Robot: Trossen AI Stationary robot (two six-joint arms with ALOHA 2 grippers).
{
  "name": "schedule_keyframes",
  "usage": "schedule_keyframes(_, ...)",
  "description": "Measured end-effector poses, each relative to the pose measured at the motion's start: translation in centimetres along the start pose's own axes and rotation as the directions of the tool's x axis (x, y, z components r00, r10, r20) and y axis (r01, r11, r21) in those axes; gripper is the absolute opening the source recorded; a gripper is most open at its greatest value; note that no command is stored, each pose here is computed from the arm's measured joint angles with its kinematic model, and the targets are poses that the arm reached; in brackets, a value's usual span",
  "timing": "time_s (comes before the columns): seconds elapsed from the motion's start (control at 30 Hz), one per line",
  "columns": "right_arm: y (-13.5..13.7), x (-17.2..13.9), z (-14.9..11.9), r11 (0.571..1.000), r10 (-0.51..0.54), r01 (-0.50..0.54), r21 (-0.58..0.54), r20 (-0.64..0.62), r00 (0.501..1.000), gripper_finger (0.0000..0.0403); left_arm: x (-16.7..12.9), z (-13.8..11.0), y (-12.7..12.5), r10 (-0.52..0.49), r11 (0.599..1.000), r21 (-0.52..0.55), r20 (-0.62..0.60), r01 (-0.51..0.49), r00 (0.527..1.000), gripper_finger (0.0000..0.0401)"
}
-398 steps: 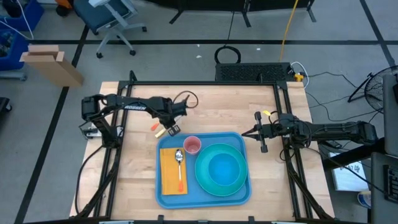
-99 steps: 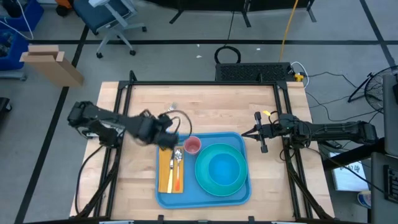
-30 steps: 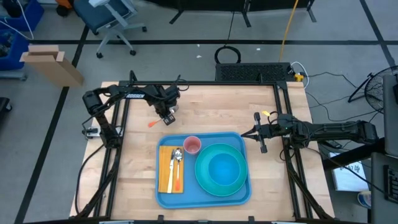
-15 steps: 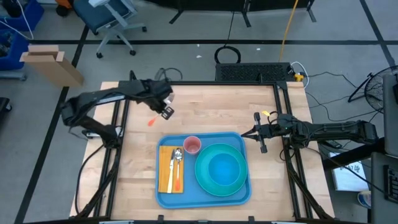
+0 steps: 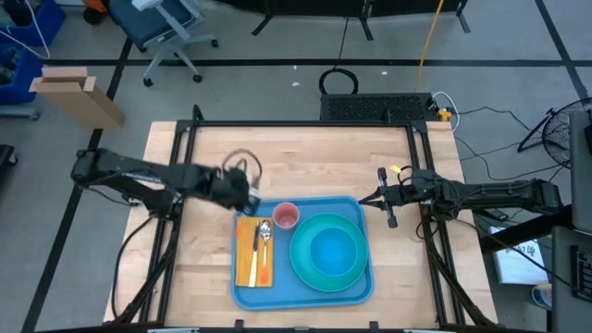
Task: Set up tray
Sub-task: Put the white and orange fork on the left side of the yellow knife
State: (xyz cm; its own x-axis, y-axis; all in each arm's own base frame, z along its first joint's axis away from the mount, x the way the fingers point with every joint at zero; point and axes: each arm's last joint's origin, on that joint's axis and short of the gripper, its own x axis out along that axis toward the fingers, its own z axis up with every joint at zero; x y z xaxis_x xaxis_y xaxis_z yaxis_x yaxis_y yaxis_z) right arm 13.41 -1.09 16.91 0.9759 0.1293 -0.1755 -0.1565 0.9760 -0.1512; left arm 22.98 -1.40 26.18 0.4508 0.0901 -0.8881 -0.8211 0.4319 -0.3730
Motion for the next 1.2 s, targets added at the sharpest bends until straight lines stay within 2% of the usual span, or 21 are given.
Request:
schedule_keyframes(0.17,0.0,0.0,-0.1,1.000,0.002,-0.002,0.006,-0.010,1.000,0.0000,2.5,-3.7,-3.7,-0.144,0.987,-0.064,0.037,0.146,0.989,0.0010)
schedule_keyframes(0.23,0.0,0.0,-0.1,1.000,0.002,-0.002,0.010,-0.011,1.000,0.0000,3.8,-5.2,-4.6,-0.149,0.985,-0.085,0.038,0.152,0.988,0.0010)
schedule_keyframes(0.5,0.0,0.0,-0.2,1.000,0.004,-0.004,0.012,-0.016,1.000,0.0000,7.5,-9.0,-5.1,-0.032,0.979,-0.202,-0.006,0.030,0.999,0.0010)
schedule_keyframes(0.67,0.0,0.0,-0.2,1.000,0.004,-0.003,0.012,-0.016,1.000,0.0000,7.2,-9.5,-5.4,-0.006,0.979,-0.205,-0.016,0.003,1.000,0.0010)
schedule_keyframes(0.93,0.0,0.0,-0.2,1.000,0.003,-0.003,0.011,-0.015,1.000,0.0000,6.5,-10.4,-4.5,0.108,0.962,-0.242,-0.101,-0.129,0.989,0.0010)
schedule_keyframes(1.2,0.0,0.0,-0.2,1.000,0.003,-0.003,0.011,-0.015,1.000,0.0000,6.8,-10.8,-4.5,0.130,0.945,-0.285,-0.125,-0.161,0.984,0.0010)
